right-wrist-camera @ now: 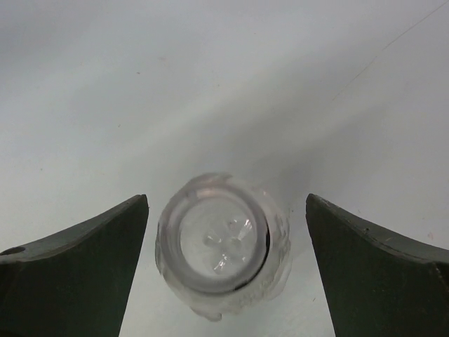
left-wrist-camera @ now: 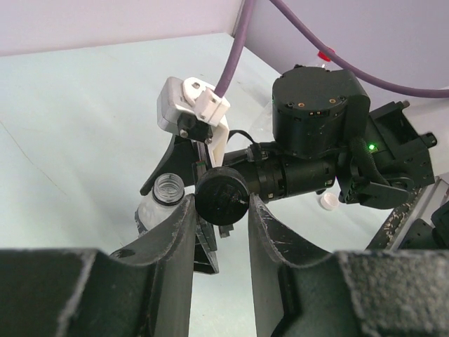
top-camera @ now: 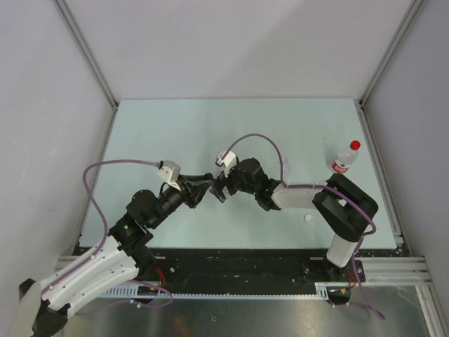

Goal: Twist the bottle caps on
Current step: Move the plastic bottle to the center of the board.

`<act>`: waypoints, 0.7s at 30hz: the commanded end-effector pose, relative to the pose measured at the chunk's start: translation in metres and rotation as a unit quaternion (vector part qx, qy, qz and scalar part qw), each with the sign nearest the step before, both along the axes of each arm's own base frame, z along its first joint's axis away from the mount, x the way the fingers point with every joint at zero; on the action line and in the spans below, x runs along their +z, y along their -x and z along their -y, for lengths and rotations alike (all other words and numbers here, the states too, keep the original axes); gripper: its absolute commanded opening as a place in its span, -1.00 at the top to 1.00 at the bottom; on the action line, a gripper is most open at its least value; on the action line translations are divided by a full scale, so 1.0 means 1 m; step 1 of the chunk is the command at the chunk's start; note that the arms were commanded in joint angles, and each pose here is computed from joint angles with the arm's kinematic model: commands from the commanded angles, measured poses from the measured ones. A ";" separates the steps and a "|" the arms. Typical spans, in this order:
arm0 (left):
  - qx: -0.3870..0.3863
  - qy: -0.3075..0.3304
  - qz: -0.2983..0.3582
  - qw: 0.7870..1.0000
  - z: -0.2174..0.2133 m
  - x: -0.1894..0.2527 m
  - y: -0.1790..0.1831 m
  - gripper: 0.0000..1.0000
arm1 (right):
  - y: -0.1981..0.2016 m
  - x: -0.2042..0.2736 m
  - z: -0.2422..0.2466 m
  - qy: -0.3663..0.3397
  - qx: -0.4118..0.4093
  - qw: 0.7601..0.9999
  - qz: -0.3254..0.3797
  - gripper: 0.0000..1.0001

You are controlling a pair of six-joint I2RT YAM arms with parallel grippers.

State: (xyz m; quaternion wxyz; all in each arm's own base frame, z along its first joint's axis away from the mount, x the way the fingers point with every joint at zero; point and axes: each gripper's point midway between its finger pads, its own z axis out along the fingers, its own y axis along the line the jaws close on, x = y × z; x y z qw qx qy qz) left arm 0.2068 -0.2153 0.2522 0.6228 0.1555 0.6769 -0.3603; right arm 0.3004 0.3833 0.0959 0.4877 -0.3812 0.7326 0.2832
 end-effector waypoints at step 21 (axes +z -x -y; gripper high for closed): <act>0.003 0.001 0.045 0.999 -0.004 0.023 0.001 0.67 | 0.006 -0.026 0.008 -0.018 0.029 0.998 0.048 -0.96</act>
